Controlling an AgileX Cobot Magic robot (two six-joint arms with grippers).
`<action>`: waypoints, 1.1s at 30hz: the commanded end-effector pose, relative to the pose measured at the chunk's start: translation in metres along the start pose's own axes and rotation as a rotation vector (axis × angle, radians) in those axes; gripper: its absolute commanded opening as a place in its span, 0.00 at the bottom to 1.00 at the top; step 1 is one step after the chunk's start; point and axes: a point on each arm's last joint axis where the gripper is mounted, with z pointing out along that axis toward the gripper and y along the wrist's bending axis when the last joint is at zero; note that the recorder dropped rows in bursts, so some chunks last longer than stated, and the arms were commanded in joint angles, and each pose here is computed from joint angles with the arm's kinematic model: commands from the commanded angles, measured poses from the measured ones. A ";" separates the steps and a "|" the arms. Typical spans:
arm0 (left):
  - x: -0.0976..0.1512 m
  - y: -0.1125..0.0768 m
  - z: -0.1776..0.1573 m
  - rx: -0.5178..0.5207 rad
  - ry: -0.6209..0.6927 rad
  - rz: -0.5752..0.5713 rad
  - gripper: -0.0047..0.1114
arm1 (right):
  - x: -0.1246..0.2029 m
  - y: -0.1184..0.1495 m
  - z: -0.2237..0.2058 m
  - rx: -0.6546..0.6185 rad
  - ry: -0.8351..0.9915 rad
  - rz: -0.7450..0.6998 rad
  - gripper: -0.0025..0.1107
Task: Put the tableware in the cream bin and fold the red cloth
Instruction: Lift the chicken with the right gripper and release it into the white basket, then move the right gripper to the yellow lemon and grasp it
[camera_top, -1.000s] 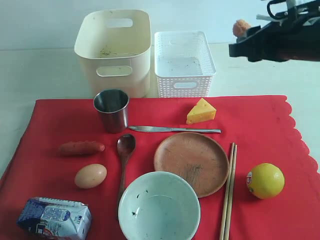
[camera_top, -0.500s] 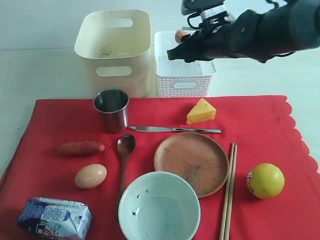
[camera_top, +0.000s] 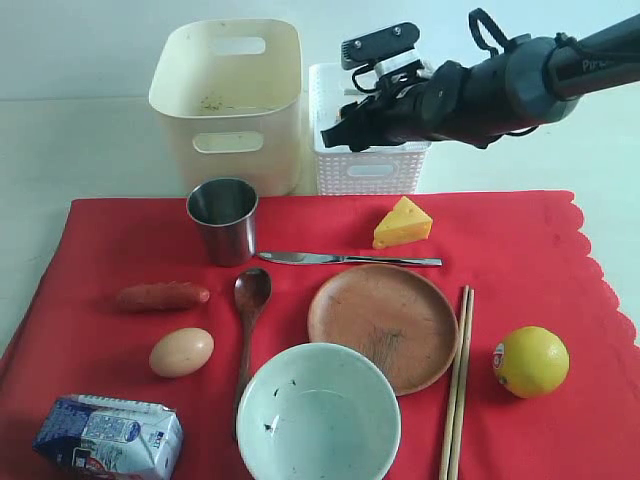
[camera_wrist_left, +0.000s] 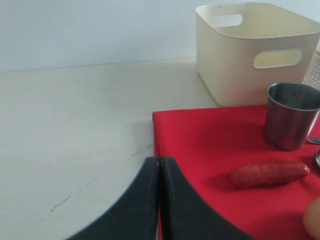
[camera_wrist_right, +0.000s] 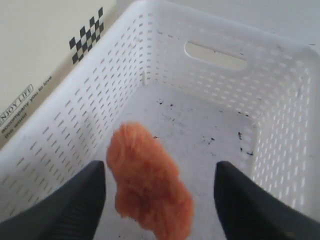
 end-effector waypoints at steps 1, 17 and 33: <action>-0.001 0.000 0.000 -0.001 -0.014 -0.006 0.06 | -0.003 0.000 0.000 0.001 -0.011 -0.015 0.71; -0.001 0.000 0.000 -0.001 -0.014 -0.006 0.06 | -0.079 0.009 -0.111 -0.188 -0.010 -0.006 0.40; -0.001 0.000 0.000 -0.001 -0.014 -0.006 0.06 | -0.007 0.006 -0.203 -0.201 0.102 0.062 0.03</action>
